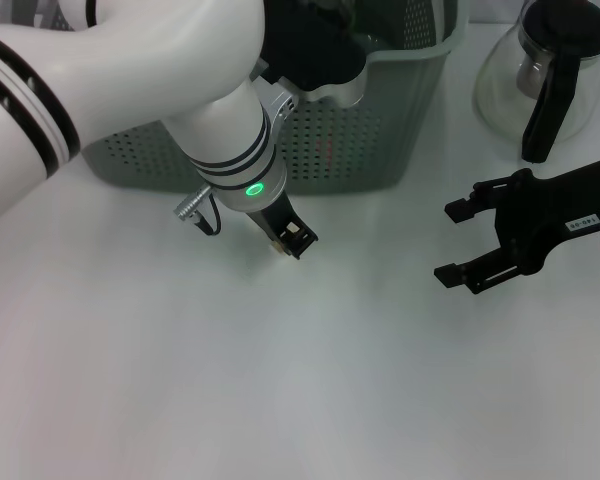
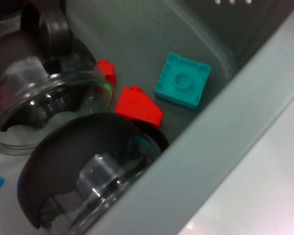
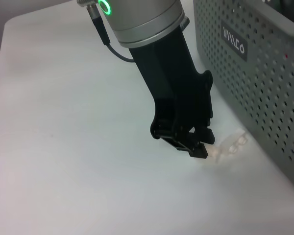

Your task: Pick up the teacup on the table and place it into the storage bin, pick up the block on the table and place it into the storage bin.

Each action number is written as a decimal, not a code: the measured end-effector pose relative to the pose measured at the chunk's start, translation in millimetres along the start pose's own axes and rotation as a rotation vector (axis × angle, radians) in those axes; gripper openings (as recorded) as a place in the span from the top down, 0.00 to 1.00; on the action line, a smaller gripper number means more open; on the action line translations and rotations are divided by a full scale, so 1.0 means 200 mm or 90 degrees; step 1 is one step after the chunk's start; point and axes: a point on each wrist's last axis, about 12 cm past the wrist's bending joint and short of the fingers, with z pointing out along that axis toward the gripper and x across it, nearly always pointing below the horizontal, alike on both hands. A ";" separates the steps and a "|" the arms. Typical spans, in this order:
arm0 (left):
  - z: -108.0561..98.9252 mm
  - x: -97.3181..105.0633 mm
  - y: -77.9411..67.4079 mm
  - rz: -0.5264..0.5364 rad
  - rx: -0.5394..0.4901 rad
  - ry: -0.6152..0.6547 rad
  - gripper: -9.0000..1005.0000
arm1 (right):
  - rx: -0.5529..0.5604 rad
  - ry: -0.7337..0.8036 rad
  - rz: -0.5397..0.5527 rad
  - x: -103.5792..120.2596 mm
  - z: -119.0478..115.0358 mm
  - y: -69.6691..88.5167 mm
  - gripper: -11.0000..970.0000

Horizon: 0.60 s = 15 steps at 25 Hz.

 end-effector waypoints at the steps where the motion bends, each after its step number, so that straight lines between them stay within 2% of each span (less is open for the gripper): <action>1: 0.00 0.00 0.00 0.000 0.000 0.001 0.78 | 0.000 0.000 0.000 0.00 0.00 0.00 0.03; 8: -0.02 0.00 -0.01 0.006 0.005 0.014 0.82 | 0.001 0.000 0.000 0.00 0.00 0.00 0.03; 15: -0.13 0.01 -0.05 0.027 0.019 0.035 0.82 | 0.002 0.001 -0.003 0.00 -0.01 0.00 0.03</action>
